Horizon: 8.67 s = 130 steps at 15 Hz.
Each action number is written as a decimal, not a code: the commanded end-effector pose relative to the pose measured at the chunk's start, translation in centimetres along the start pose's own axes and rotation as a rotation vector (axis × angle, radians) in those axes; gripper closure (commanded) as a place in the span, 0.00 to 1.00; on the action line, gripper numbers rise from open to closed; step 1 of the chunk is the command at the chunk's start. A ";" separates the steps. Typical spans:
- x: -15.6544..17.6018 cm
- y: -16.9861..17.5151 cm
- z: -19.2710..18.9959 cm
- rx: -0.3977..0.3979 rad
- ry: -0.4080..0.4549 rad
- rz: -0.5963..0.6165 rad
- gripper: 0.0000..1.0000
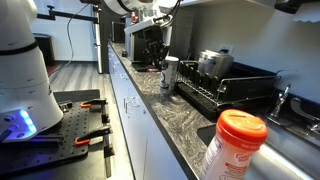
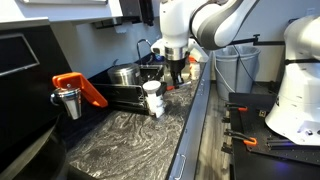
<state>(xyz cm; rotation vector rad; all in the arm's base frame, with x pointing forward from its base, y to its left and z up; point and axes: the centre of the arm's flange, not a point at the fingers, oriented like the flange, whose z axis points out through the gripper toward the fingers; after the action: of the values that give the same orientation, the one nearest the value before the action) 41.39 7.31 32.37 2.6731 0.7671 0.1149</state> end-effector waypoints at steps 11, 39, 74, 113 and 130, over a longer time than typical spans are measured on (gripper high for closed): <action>-4.7 0.1 -8.3 -0.115 0.209 0.091 0.97; 0.4 2.2 -20.8 -0.252 0.615 0.206 0.97; 3.4 6.9 -32.3 -0.357 1.301 0.647 0.89; 8.5 12.6 -33.4 -0.401 1.485 0.800 0.97; 9.1 13.4 -33.2 -0.398 1.444 0.811 0.97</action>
<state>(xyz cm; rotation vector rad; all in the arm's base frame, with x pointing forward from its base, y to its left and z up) 48.96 13.24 68.67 1.9468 -0.1495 2.1994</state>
